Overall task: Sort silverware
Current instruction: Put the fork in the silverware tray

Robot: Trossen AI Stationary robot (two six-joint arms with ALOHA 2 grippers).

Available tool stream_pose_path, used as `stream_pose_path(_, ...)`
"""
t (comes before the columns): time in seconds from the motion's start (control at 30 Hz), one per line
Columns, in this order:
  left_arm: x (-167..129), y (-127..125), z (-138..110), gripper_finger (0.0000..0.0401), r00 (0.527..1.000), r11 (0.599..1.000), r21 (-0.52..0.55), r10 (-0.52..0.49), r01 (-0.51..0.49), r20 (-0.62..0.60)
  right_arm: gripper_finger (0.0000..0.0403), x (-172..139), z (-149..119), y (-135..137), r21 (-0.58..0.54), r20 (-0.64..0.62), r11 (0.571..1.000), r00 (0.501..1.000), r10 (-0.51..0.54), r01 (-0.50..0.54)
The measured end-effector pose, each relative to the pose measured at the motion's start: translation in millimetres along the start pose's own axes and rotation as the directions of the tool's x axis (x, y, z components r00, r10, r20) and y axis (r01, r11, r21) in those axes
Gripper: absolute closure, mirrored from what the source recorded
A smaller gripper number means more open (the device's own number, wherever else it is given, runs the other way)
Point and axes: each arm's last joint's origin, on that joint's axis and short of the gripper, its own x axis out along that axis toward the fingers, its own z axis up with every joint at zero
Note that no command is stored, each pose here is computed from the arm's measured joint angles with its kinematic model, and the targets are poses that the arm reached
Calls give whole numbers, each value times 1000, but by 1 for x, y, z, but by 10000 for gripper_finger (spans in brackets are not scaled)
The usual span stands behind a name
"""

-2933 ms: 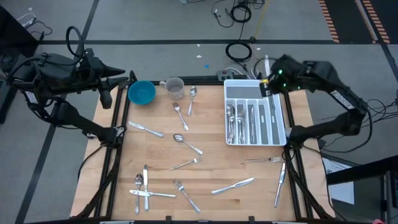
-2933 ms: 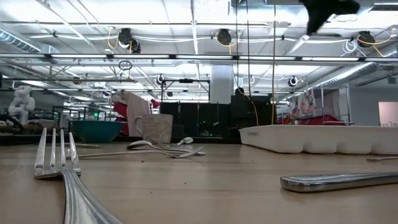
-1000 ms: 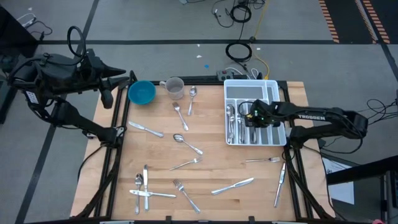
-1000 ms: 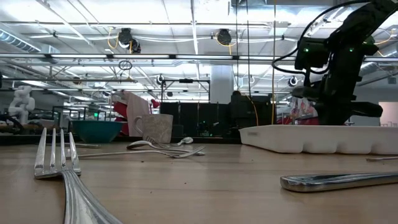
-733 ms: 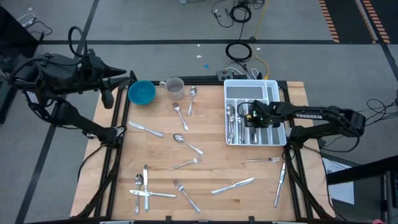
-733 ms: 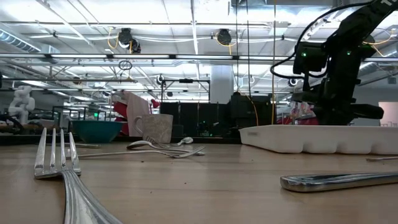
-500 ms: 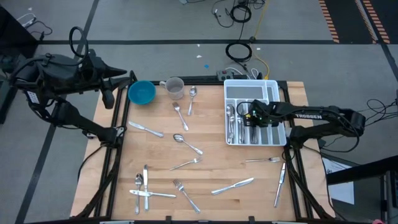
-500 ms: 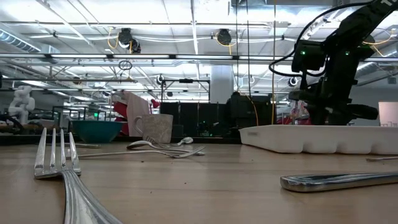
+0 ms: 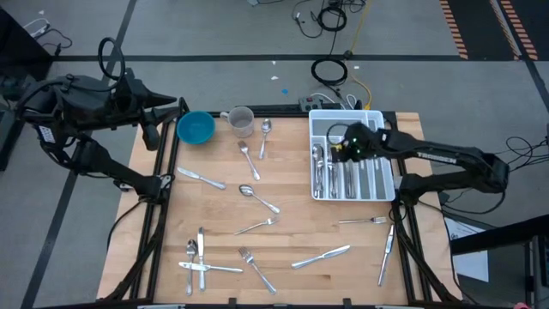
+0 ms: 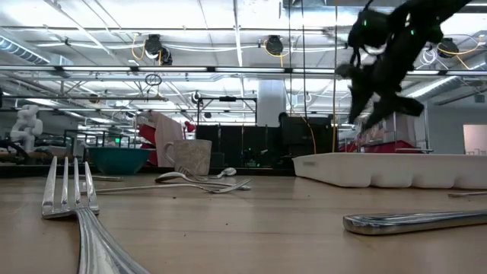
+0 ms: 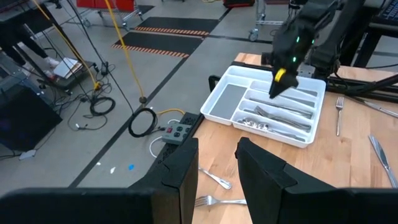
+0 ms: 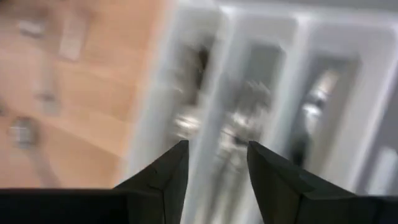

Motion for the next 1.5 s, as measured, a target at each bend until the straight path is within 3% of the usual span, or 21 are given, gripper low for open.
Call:
stream_pose_path(0.13, 1, -1, 0, 285, 1000, 1000, 1, 1, -1, -3, 248, -28, 15, 20, -59, 69, 993, 992, 108, -104)
stream_pose_path(0.23, 2, -1, 1, 285, 1000, 1000, -4, 1, -1, -4, 248, -55, 25, 41, -149, 103, 958, 960, 262, -245)
stream_pose_path(0.3, 3, -2, 1, 285, 1000, 1000, -22, 0, -1, -6, 248, -71, 27, 57, -233, 52, 892, 911, 409, -387)
stream_pose_path(0.37, 3, -2, 1, 285, 1000, 1000, -30, -5, 4, -9, 248, -84, 24, 75, -311, -8, 782, 824, 567, -541)
stream_pose_path(0.43, 4, -3, 1, 285, 1000, 999, -43, -6, 5, -10, 248, -91, 15, 93, -359, -40, 688, 746, 664, -631)
stream_pose_path(0.53, 4, -3, 1, 285, 1000, 999, -46, -5, 5, -11, 248, -80, -4, 117, -427, -95, 615, 709, 698, -663)
stream_pose_path(0.6, 4, -3, 1, 285, 1000, 999, -47, -5, 5, -11, 248, -63, -22, 134, -472, -130, 587, 711, 691, -657)
stream_pose_path(0.73, 4, -3, 1, 285, 1000, 999, -46, -6, 5, -11, 248, -24, -56, 168, -545, -224, 488, 679, 699, -682)
stream_pose_path(0.93, 4, -3, 1, 285, 1000, 999, -38, -5, 5, -10, 248, 24, -88, 211, -603, -329, 467, 735, 593, -647)
stream_pose_path(1.13, 4, -4, 1, 285, 999, 999, 38, -32, 32, -14, 248, 53, -123, 250, -633, -406, 493, 798, 447, -597)
stream_pose_path(1.33, 4, -4, 1, 285, 999, 996, 85, -39, 40, -15, 248, 45, -140, 279, -681, -400, 465, 819, 411, -566)
stream_pose_path(1.5, 5, -4, 1, 285, 999, 998, 52, -47, 48, -17, 248, 33, -154, 279, -701, -383, 501, 860, 337, -508)
